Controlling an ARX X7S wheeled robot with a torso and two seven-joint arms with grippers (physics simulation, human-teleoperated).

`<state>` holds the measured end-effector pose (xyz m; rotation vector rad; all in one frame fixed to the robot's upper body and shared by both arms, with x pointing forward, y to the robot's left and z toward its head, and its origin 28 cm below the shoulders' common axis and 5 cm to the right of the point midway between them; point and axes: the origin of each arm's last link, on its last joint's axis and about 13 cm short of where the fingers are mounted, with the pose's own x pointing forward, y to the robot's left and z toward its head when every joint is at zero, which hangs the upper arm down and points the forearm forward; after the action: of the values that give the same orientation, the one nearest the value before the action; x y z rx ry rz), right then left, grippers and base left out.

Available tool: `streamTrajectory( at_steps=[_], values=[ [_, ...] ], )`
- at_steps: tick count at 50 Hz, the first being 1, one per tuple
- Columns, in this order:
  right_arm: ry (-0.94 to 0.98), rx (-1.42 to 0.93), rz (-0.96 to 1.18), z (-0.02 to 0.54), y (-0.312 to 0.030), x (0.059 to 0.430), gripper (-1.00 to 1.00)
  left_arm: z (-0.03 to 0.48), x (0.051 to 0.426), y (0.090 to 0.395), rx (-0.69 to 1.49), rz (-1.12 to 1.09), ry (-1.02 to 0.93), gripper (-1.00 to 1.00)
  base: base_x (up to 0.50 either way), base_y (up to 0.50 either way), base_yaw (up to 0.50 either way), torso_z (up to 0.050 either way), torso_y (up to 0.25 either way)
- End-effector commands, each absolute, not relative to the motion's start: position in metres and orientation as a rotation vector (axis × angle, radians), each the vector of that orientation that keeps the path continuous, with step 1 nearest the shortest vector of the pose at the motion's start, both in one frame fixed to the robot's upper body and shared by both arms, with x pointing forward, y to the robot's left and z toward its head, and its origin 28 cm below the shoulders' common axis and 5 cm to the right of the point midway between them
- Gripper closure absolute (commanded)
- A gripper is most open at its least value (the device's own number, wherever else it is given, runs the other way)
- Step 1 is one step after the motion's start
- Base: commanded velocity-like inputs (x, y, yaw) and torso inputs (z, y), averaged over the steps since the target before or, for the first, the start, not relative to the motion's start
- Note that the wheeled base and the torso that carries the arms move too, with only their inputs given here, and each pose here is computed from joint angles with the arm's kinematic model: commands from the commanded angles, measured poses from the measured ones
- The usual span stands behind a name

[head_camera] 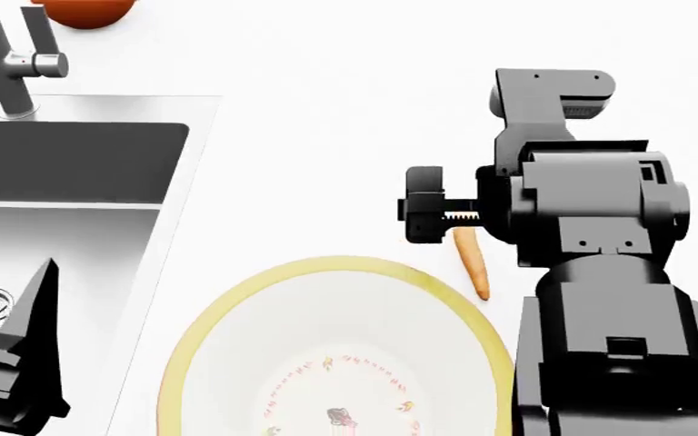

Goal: There is a mixed pile of frozen fruits and vegetables on the counter. Locate all the frozen vegetables and place the items in a bowl on the counter. Take all the frozen fruits and defrost them in a running sink.

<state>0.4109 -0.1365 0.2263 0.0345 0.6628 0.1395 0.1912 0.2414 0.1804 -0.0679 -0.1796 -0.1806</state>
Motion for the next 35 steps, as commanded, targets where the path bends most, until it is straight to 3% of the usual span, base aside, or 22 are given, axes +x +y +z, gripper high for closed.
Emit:
streamTrajectory(
  at_steps=[1,8,16,17,35],
  values=[
    [0.651,0.036,0.130,0.224,-0.137,0.412,-1.00,0.181,0.191,0.241,-0.064,-0.179,-0.191,-1.00,0.00,0.00,0.00,0.014,-0.174],
    [0.659,0.041,0.126,0.223,-0.137,0.411,-1.00,0.182,0.190,0.242,-0.071,-0.176,-0.196,-1.00,0.00,0.00,0.00,0.014,-0.160],
    [0.659,0.045,0.129,0.223,-0.138,0.411,-1.00,0.183,0.189,0.244,-0.090,-0.169,-0.196,-1.00,0.00,0.00,0.00,0.001,-0.003],
    [0.658,0.046,0.130,0.223,-0.138,0.411,1.00,0.183,0.189,0.244,-0.089,-0.168,-0.197,-1.00,0.00,0.00,0.00,0.000,0.000],
    [0.503,0.017,0.180,0.273,-0.141,0.417,1.00,0.186,0.190,0.241,-0.088,-0.166,-0.190,-1.00,0.00,0.00,0.00,0.000,0.000]
  ],
)
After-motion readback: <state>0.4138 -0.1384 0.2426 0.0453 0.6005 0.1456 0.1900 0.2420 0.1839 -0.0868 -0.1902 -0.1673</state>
